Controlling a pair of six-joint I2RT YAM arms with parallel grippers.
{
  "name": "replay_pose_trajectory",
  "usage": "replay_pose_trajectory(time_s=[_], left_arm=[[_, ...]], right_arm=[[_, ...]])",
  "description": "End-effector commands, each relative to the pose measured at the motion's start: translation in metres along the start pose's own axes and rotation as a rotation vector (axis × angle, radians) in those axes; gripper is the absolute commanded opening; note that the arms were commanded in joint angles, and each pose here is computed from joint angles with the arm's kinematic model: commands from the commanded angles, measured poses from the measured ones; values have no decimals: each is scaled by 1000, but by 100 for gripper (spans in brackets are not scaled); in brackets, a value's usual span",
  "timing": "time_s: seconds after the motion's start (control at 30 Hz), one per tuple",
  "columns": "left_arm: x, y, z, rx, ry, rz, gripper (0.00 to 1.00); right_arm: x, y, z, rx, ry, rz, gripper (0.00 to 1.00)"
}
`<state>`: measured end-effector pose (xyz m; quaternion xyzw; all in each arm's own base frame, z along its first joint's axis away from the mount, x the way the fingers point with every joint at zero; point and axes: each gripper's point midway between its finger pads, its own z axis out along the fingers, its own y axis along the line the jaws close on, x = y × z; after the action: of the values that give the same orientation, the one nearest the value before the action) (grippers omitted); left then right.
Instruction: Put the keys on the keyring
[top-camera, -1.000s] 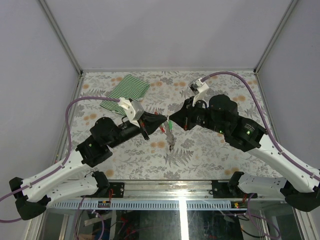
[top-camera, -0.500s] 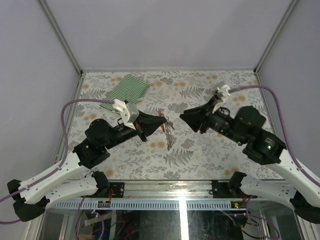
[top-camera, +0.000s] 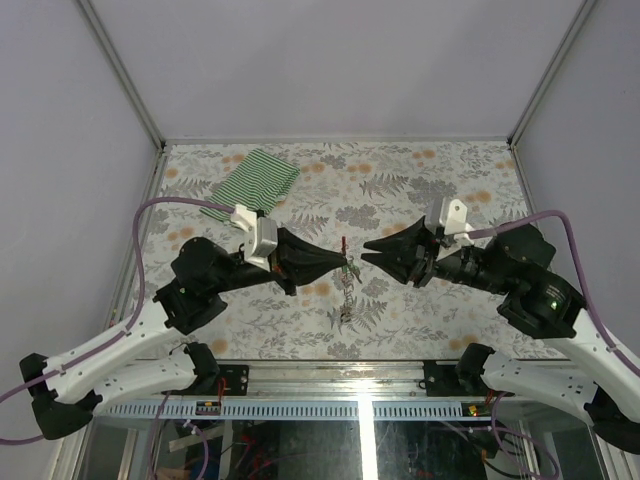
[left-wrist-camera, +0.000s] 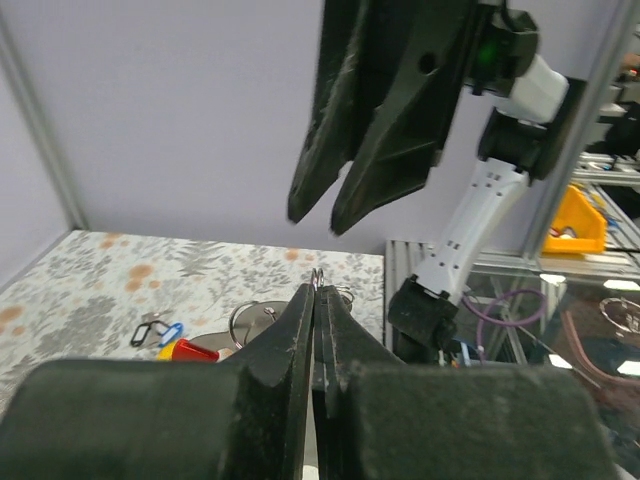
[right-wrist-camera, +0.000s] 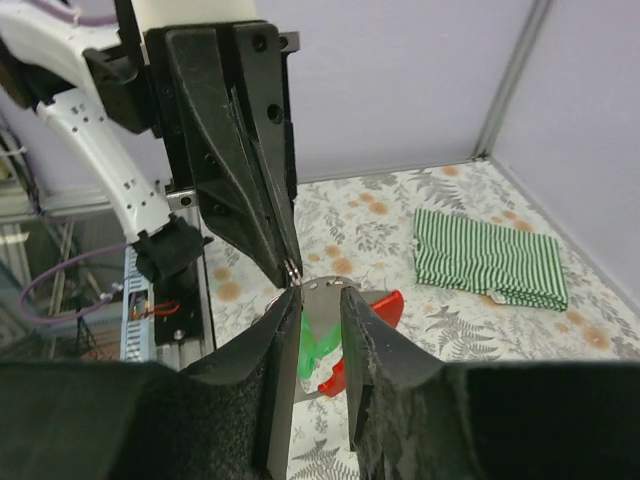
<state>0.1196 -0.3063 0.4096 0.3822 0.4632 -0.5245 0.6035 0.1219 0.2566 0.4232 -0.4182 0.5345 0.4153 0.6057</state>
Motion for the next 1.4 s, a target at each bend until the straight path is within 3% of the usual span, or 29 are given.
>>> replay_pose_trajectory(time_s=[0.0, 0.3, 0.8, 1.27, 1.37], left_arm=[[-32, -28, 4, 162, -101, 43, 0], [-35, -29, 2, 182, -100, 51, 0], [-45, -40, -2, 234, -111, 68, 0], [-47, -43, -3, 252, -111, 73, 0], [-48, -44, -4, 251, -115, 75, 0]], right_arm=[[-12, 19, -2, -120, -6, -51, 28], [-12, 37, -1, -231, -15, -42, 32], [-7, 43, 1, -268, 0, -25, 30], [-1, 49, 7, -318, 12, 2, 20], [1, 48, 9, -312, 14, 4, 8]])
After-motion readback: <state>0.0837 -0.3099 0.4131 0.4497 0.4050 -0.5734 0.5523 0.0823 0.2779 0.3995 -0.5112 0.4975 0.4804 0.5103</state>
